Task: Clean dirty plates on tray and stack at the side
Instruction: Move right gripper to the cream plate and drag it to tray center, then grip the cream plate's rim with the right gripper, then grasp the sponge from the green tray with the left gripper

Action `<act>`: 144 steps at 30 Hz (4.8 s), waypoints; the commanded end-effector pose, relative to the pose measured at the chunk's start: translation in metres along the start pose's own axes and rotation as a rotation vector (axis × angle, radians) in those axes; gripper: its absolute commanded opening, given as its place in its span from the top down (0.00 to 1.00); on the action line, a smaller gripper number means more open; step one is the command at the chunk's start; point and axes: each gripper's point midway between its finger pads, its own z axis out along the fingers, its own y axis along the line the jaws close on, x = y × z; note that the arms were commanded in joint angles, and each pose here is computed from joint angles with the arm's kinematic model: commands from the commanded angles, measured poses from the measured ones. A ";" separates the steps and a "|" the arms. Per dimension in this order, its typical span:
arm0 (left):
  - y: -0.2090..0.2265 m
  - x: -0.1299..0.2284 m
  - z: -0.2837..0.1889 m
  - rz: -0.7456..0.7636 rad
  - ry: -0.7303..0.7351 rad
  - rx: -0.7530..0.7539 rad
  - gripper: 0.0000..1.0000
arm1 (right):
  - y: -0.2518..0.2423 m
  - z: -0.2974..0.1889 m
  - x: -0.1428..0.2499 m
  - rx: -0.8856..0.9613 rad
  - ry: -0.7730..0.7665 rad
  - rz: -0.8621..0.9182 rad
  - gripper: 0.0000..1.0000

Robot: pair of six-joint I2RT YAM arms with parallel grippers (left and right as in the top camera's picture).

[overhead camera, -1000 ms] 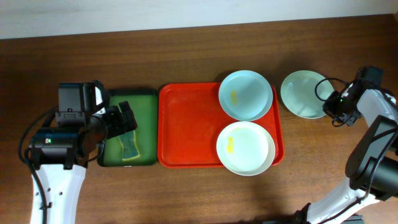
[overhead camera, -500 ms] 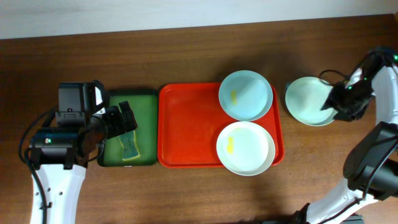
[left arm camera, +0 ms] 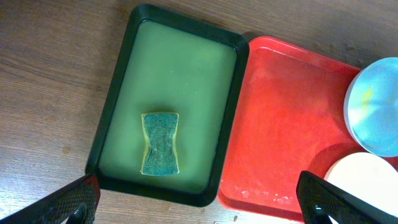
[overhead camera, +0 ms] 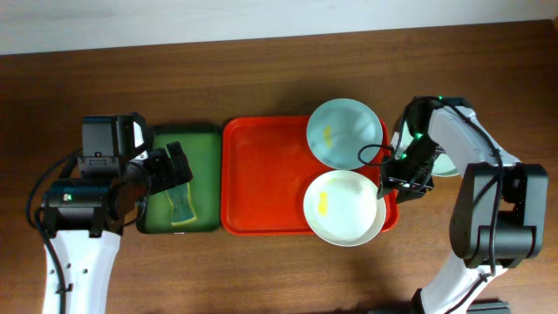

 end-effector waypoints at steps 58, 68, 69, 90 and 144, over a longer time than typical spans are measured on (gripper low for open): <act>-0.003 -0.002 -0.005 0.007 -0.016 0.015 0.01 | 0.162 -0.019 0.029 0.109 -0.099 -0.328 0.26; -0.003 -0.002 -0.005 0.007 -0.016 0.015 0.01 | 0.165 -0.014 0.029 0.225 -0.173 -0.300 0.34; -0.003 -0.002 -0.005 0.007 -0.016 0.015 0.01 | 0.165 -0.014 0.029 0.225 -0.173 -0.300 0.33; -0.003 -0.002 -0.005 0.007 -0.016 0.015 0.01 | 0.138 0.015 -0.026 0.327 -0.413 -0.118 0.88; -0.017 -0.022 -0.009 0.012 -0.098 0.084 0.01 | 0.140 0.048 -0.044 0.262 -0.474 -0.151 0.96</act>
